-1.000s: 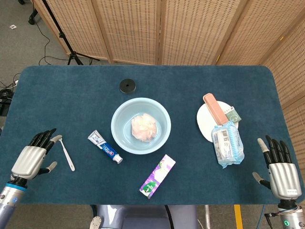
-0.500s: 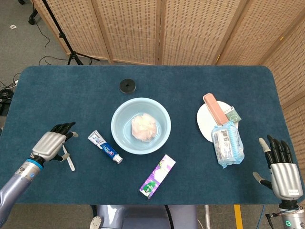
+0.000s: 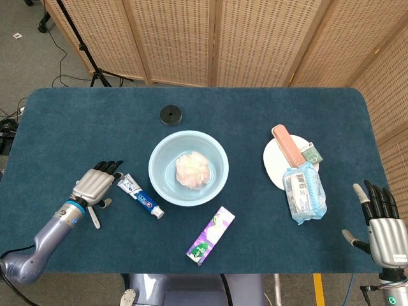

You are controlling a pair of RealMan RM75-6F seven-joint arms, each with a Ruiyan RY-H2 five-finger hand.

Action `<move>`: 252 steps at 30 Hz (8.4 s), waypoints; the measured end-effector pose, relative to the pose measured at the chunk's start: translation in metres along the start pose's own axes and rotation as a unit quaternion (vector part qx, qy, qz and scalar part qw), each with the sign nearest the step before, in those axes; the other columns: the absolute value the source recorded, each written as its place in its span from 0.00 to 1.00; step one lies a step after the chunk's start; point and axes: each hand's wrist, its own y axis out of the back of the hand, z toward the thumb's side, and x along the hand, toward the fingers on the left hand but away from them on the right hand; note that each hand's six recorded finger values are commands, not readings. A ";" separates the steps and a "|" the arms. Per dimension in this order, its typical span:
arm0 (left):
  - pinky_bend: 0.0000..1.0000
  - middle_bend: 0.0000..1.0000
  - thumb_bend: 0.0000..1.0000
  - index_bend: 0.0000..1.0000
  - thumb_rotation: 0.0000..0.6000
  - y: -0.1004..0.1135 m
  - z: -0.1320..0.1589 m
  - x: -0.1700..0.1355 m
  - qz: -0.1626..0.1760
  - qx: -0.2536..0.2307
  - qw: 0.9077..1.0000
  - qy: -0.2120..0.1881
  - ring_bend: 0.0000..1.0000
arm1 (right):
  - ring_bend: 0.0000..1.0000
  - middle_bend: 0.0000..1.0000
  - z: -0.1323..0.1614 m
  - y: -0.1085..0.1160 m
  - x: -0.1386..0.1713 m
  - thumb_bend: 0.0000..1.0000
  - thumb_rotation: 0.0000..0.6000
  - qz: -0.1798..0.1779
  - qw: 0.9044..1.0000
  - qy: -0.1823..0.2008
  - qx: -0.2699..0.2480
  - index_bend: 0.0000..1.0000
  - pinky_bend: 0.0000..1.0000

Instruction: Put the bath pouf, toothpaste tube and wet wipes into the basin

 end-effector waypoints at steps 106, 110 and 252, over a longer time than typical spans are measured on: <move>0.43 0.53 0.37 0.84 1.00 0.099 0.075 0.005 0.211 0.030 0.974 -0.073 0.43 | 0.00 0.00 -0.010 0.012 0.002 0.05 1.00 0.000 0.999 -0.006 -0.050 0.00 0.00; 0.43 0.53 0.37 0.84 1.00 0.111 0.088 0.015 0.221 0.025 0.973 -0.064 0.43 | 0.00 0.00 -0.012 0.013 0.002 0.05 1.00 0.000 0.998 -0.006 -0.057 0.00 0.00; 0.05 0.00 0.18 0.03 1.00 -0.059 -0.077 -0.127 0.130 -0.049 0.984 0.108 0.00 | 0.00 0.00 -0.016 -0.064 -0.123 0.05 1.00 0.276 0.957 0.069 0.055 0.00 0.00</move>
